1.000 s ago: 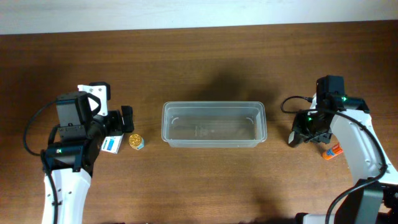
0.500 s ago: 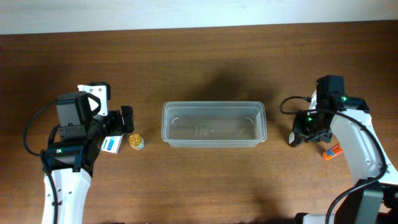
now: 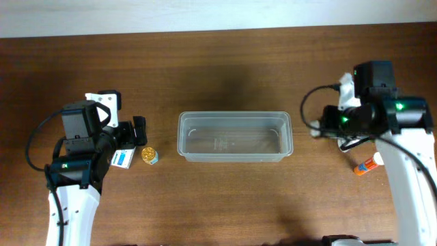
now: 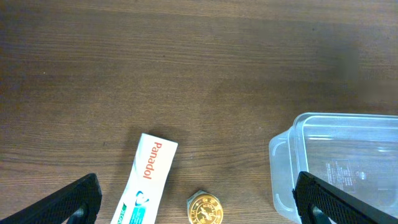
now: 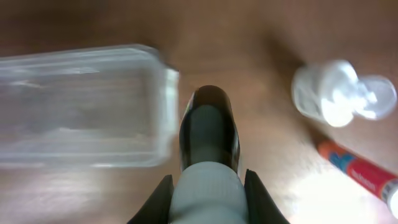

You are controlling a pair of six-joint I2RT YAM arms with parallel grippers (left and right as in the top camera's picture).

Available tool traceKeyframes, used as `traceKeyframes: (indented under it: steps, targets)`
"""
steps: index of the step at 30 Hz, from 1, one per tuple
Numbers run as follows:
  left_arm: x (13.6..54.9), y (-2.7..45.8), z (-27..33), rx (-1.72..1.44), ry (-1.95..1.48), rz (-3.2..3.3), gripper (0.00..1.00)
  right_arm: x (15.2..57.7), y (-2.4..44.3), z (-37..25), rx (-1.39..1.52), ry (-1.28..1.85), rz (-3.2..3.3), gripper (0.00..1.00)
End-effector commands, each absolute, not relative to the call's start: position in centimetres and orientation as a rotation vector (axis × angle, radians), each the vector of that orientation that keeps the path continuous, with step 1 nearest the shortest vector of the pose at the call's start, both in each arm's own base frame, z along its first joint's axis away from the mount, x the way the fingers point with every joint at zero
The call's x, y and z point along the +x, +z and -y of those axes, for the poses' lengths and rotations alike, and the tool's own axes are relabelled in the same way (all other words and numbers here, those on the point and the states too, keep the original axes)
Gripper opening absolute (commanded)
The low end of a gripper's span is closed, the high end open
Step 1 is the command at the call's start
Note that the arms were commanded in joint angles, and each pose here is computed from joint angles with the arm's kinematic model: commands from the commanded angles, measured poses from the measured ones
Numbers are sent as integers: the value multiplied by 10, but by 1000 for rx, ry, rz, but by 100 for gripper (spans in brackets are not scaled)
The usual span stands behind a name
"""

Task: Pack container
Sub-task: 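Carry the bottle into the container's right end and release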

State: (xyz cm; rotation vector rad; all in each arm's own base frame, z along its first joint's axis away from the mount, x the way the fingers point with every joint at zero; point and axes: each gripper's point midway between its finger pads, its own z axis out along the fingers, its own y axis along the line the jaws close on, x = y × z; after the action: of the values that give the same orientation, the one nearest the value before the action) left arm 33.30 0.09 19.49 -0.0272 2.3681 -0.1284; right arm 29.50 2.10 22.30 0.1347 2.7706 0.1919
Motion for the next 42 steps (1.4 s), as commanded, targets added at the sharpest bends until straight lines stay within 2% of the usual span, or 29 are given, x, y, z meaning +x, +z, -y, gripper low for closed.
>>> traceKeyframes:
  steps: [1,5,10,20,34,36,42]
  targets:
    - [336,204,1,-33,-151,-2348,99,296,249,-57,-20,272,-2697,5]
    - [336,204,1,-33,-151,-2348,99,301,245,-92,-114,310,-2690,6]
    - [336,204,1,-33,-151,-2348,99,310,211,-109,-146,267,-2782,5]
    - [336,203,0,-33,-150,-2348,99,333,142,-104,-25,144,-2968,4]
    - [336,204,0,-33,-150,-2348,100,345,92,-107,-23,94,-3069,5]
    - [336,204,0,-33,-150,-2348,99,345,92,-107,-23,94,-3069,9]
    - [336,204,0,-33,-150,-2348,99,341,93,-105,-23,89,-3083,34]
